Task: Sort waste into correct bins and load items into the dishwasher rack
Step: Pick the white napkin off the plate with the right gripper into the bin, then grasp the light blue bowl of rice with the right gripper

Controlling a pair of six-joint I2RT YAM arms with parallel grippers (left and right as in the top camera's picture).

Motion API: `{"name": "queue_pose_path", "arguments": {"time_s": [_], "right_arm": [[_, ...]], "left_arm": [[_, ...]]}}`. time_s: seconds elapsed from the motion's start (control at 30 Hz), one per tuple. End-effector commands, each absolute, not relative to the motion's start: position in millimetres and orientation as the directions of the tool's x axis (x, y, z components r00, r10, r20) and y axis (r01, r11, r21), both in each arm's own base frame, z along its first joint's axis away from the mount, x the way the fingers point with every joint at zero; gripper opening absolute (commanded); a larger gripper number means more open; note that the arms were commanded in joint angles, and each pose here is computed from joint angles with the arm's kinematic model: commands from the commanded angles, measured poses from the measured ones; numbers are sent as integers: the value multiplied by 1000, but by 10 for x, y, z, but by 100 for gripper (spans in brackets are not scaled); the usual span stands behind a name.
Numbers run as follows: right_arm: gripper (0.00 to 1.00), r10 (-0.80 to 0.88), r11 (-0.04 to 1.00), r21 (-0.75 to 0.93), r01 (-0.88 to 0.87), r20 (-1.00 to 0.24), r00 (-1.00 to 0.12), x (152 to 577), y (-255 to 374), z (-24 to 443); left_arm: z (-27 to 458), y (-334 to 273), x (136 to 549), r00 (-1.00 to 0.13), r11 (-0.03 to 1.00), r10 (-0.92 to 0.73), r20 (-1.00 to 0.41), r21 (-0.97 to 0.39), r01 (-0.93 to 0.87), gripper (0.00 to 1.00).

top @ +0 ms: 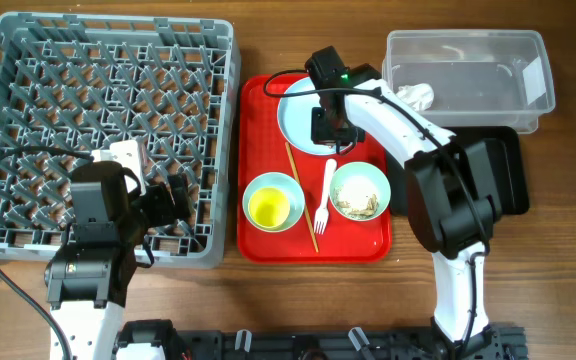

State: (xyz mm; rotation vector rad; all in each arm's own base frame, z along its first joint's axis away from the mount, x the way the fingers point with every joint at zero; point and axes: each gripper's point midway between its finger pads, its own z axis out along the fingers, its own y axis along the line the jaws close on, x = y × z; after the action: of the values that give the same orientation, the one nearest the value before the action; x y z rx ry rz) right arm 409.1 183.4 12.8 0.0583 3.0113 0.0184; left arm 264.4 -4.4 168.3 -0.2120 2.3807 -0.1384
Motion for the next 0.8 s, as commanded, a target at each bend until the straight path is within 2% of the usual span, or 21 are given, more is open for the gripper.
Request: {"name": "queue_pose_path", "arguments": {"time_s": [0.0, 0.07, 0.13, 0.2, 0.23, 0.27, 0.3, 0.33, 0.37, 0.47, 0.53, 0.67, 0.77], "right_arm": [[4, 117, 991, 97, 89, -327, -938, 4394, 1605, 1055], [4, 205, 977, 154, 149, -469, -859, 4520, 1254, 1736], [4, 292, 956, 191, 224, -523, -801, 4580, 872, 2040], [7, 385, 923, 208, 324, -508, -770, 4604, 537, 2032], [25, 429, 903, 203, 379, -482, -764, 4596, 311, 1925], [56, 447, 894, 215, 392, -465, -764, 4597, 236, 1872], [74, 448, 894, 229, 385, -468, -762, 4637, 206, 1873], [96, 415, 910, 238, 341, -486, -769, 4686, 193, 1910], [100, 394, 918, 254, 305, -492, -776, 4683, 226, 1975], [100, 339, 925, 323, 199, -472, -814, 4530, 444, 2150], [96, 280, 914, 388, 122, -383, -880, 4154, 649, 2251], [87, 280, 915, 360, 184, -236, -930, 3591, 638, 2233], [86, 243, 944, 282, 173, -236, -941, 3295, 777, 2139]], "left_arm": [[1759, -42, 2668, -707, 978, -204, -678, -174, -115, 100], [1761, -42, 2668, -706, 978, -204, -678, -174, -115, 100], [1760, -42, 2668, -706, 978, -204, -678, -174, -115, 100], [1761, -42, 2668, -706, 978, -204, -678, -174, -115, 100], [1760, -42, 2668, -706, 978, -204, -678, -174, -115, 100], [1760, -42, 2668, -706, 978, -204, -678, -174, -115, 100], [1760, -42, 2668, -706, 978, -204, -678, -174, -115, 100], [1760, -42, 2668, -706, 978, -204, -678, -174, -115, 100], [1760, -42, 2668, -706, 978, -204, -678, -174, -115, 100], [1760, -42, 2668, -706, 978, -204, -678, -174, -115, 100], [1759, -42, 2668, -707, 978, -204, -678, -174, -115, 100], [1755, -42, 2666, -708, 978, -204, -676, -174, -115, 100], [1756, -42, 2667, -708, 978, -204, -677, -174, -115, 100]]}}
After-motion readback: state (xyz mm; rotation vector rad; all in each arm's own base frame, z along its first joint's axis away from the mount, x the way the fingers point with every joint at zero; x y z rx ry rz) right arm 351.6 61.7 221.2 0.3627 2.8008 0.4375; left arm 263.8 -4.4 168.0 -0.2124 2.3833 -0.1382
